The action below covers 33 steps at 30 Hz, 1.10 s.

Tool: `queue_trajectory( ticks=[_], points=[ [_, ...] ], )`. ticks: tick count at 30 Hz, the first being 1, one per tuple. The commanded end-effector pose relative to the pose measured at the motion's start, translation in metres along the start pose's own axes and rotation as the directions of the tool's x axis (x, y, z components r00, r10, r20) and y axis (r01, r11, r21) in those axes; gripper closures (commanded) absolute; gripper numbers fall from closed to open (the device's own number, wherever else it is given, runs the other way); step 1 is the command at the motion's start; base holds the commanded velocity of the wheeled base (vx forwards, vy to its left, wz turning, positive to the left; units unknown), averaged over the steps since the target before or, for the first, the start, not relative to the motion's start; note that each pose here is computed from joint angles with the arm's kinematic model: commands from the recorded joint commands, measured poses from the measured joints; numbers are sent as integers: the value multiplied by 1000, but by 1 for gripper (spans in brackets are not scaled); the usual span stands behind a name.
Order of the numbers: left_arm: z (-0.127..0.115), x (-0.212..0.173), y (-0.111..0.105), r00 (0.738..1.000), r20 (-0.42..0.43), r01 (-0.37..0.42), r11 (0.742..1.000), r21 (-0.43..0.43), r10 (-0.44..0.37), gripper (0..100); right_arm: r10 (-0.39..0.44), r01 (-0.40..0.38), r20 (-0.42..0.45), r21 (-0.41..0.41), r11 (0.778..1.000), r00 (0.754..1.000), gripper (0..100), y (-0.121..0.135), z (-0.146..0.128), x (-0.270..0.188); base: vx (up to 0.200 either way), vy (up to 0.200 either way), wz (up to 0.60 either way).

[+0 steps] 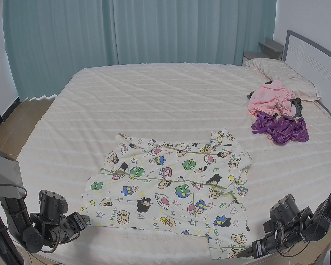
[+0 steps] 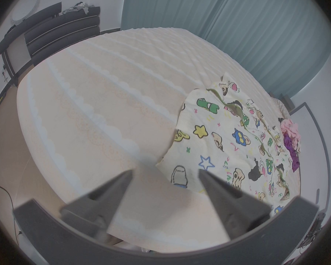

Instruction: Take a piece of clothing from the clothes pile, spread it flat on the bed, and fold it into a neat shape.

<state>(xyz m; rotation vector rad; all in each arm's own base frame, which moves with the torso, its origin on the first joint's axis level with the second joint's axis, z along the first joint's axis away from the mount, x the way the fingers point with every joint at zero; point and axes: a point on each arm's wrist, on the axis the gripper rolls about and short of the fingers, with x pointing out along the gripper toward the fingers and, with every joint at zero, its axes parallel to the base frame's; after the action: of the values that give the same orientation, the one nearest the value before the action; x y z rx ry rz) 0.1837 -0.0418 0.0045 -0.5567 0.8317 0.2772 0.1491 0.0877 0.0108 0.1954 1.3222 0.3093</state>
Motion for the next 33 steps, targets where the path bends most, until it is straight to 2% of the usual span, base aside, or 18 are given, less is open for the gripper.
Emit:
queue_trajectory(
  ticks=[1,3,6,10,13,16,19,23,32,33],
  points=[
    [10,-12,4,998,60,22,999,-37,-20,0,-4,4,-11,1,1000,1000,0,-1,-1,2,0,0,0],
    [19,-20,4,992,112,58,997,-55,-51,0,-1,1,-3,2,1000,1000,0,0,-1,0,0,0,0],
    [29,-28,7,985,137,113,993,-30,-108,0,2,-3,15,8,1000,1000,0,-1,0,-3,0,0,0],
    [42,-27,8,974,124,189,982,1,-188,0,-6,6,36,9,1000,999,0,0,1,-5,0,0,0],
    [50,-22,7,960,79,262,963,72,-267,0,-14,14,28,8,1000,1000,0,-1,-3,-6,0,0,0],
    [47,-8,8,964,20,257,953,160,-264,0,-16,15,23,7,1000,1000,0,-2,-4,-6,0,0,0],
    [45,7,8,971,-25,238,947,214,-238,0,-16,15,26,10,1000,1000,0,-2,-4,-6,0,0,0],
    [41,22,9,974,-66,225,942,250,-215,0,-17,16,23,9,1000,1000,0,-2,-4,-5,0,0,0],
    [35,27,0,961,-115,276,919,282,-253,0,-19,19,17,10,1000,1000,0,-2,-4,-4,0,0,0],
    [34,28,0,961,-122,274,919,283,-249,100,-18,17,16,10,1000,1000,0,-2,-4,-4,0,0,0]
  ],
)
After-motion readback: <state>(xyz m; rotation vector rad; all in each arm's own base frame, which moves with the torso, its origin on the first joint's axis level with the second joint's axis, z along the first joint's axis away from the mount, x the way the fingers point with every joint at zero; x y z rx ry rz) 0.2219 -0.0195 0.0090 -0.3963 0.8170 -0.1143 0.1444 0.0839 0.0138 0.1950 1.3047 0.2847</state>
